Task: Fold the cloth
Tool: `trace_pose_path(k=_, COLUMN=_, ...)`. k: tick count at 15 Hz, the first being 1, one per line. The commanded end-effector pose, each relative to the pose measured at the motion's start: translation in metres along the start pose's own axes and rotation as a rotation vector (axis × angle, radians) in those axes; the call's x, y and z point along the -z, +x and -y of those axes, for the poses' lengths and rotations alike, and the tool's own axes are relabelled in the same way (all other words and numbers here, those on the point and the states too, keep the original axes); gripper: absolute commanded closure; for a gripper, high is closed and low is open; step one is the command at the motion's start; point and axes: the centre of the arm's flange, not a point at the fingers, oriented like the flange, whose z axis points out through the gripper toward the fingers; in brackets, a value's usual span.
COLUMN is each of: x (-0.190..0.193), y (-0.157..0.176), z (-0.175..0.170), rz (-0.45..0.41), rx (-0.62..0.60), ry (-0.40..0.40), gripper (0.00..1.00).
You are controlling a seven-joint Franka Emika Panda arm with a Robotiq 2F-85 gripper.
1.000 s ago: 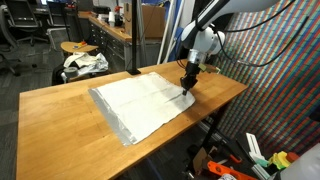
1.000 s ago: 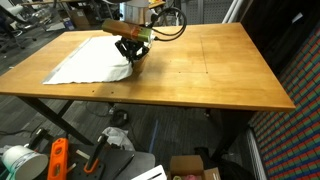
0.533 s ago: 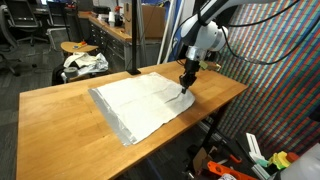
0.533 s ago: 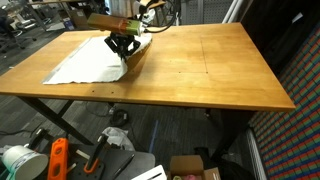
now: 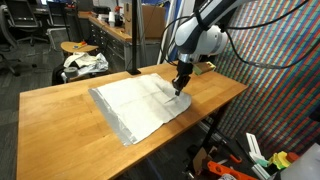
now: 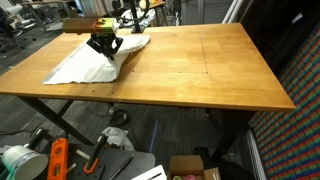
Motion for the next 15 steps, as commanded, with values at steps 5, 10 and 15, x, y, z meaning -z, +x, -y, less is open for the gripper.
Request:
trace_pose_path(k=5, x=0.017, y=-0.006, z=0.063, rz=-0.113, rx=-0.008, ry=-0.118, gripper=0.93)
trace_pose_path(k=10, x=0.018, y=-0.012, z=0.09, rz=-0.14, rx=0.0, ry=-0.159, gripper=0.93)
trace_pose_path(k=15, x=0.018, y=-0.019, z=0.115, rz=-0.165, rx=0.013, ry=-0.172, gripper=0.94)
